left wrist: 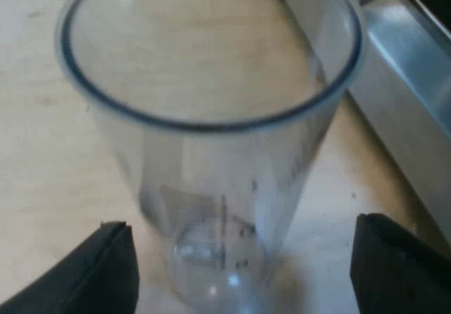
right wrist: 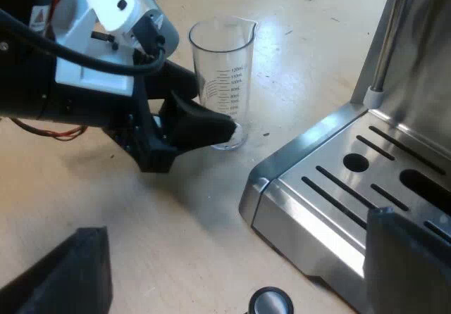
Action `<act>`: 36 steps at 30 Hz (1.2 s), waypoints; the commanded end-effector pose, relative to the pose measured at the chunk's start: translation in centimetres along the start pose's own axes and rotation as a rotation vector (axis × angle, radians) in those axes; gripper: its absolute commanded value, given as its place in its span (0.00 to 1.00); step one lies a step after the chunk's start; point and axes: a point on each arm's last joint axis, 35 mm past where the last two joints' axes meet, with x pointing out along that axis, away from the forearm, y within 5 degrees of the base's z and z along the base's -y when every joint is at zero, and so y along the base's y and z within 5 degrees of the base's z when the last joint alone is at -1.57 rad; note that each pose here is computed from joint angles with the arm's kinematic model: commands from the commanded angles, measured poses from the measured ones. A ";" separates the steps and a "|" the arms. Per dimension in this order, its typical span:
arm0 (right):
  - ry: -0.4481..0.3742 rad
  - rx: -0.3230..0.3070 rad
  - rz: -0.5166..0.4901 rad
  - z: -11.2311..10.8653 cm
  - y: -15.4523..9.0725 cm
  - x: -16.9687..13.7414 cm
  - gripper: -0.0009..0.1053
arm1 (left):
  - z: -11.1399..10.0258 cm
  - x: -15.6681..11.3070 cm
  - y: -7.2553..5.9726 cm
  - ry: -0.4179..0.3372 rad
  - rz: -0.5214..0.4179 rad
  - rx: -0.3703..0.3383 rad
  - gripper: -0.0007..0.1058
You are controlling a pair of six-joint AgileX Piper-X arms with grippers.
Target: Pour the beans into the coffee machine
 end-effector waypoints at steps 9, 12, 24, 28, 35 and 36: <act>-0.014 0.002 -0.022 0.4 -0.2 -0.1 0.75 | 0.7 -3.3 -1.0 0.139 0.024 -0.055 0.62; -0.016 0.002 -0.018 0.6 -0.3 -0.4 0.75 | 1.4 -4.6 -1.5 0.131 0.023 -0.056 0.62; -0.005 0.100 0.007 1.7 -1.2 -4.3 0.75 | 6.5 -12.9 -4.5 -0.039 -0.004 -0.003 0.62; 0.024 0.170 0.013 1.8 -1.5 -6.2 0.75 | 7.7 -15.5 -5.5 -0.088 -0.043 0.014 0.62; 0.053 0.190 0.010 2.2 -2.2 -9.5 0.75 | 9.1 -18.9 -6.7 -0.095 -0.043 0.017 0.62; 0.059 0.189 0.009 2.2 -2.2 -9.7 0.75 | 9.2 -19.1 -6.7 -0.096 -0.043 0.017 0.62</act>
